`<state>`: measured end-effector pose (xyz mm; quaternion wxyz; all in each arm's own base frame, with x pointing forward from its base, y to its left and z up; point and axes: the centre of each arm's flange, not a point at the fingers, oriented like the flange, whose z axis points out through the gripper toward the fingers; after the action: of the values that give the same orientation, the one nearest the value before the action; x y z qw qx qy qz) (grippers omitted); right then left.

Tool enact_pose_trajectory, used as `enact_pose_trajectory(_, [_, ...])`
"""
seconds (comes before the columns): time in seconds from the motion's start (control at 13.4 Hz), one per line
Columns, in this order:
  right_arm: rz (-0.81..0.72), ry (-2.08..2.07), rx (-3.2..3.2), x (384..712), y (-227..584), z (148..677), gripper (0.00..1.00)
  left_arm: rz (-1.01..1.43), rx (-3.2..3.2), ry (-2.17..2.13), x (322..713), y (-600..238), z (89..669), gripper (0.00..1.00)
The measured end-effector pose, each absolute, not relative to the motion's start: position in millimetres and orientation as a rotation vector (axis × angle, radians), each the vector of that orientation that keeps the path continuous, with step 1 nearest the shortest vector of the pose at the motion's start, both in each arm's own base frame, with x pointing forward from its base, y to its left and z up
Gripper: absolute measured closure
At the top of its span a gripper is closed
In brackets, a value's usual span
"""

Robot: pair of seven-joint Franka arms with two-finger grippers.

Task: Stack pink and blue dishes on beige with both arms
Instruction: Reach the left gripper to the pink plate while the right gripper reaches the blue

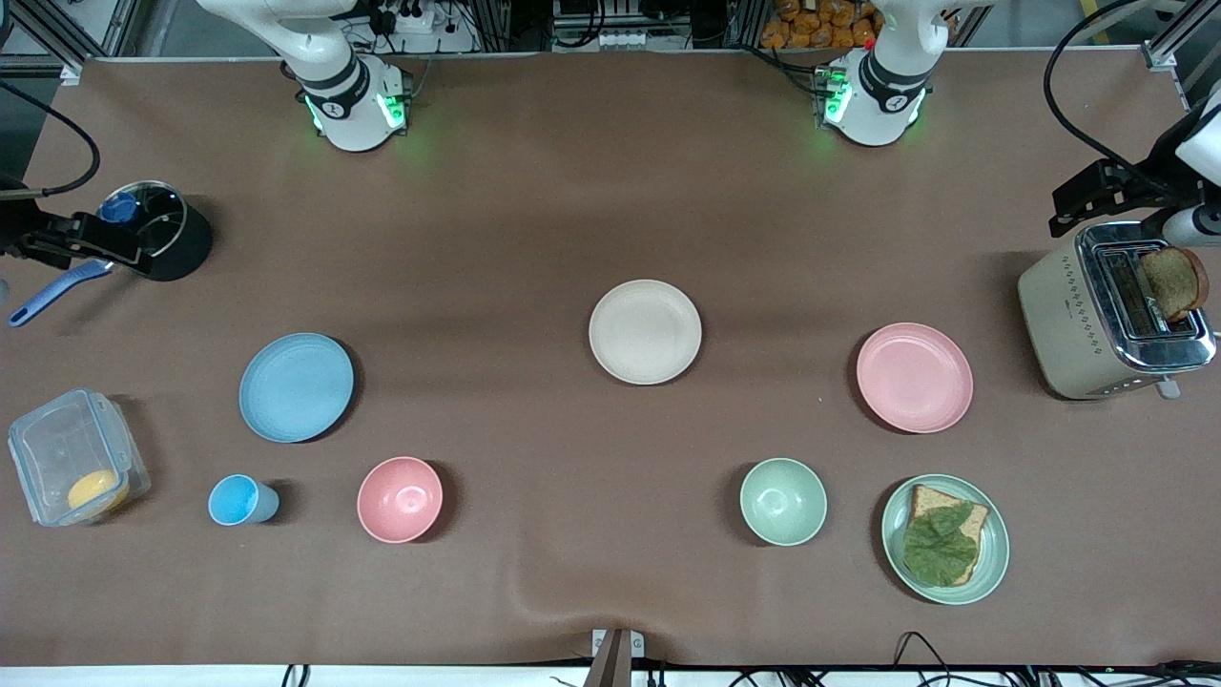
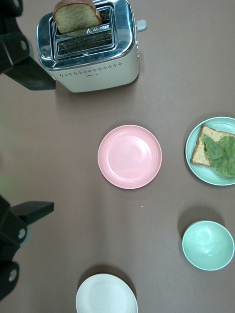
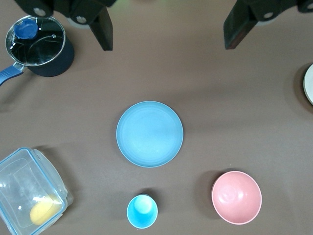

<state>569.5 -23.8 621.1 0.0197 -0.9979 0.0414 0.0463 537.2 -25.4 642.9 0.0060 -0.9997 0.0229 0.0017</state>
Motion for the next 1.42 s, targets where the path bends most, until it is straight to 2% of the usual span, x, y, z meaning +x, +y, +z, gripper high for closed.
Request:
enact_pose_trajectory(0.45, [0.151, 0.131, -3.097, 569.6, -24.8, 619.5, 0.0, 0.064, -3.131, 0.039, 542.5, -13.4, 626.7, 0.0])
enact_pose_trajectory(0.6, [0.166, 0.147, -3.095, 571.5, -30.5, 614.1, 0.0, 0.097, -3.136, -0.002, 559.2, 2.7, 588.4, 0.0])
enact_pose_trajectory(0.82, [0.248, 0.169, -3.091, 583.3, -38.1, 584.4, 0.0, -0.004, -3.142, -0.09, 578.1, 36.5, 483.9, 0.0])
enact_pose_trajectory(0.97, [0.353, 0.19, -3.085, 599.4, -45.3, 539.8, 0.0, -0.026, -3.143, -0.11, 571.0, 42.6, 423.6, 0.0])
enact_pose_trajectory(1.2, [0.482, 0.306, -3.067, 631.4, -93.6, 438.1, 0.0, -0.012, -3.147, -0.165, 566.2, 45.7, 373.0, 0.0])
enact_pose_trajectory(1.42, [0.566, 0.358, -3.023, 633.3, -159.9, 368.0, 0.0, -0.026, -3.155, -0.24, 573.8, 67.0, 317.5, 0.0])
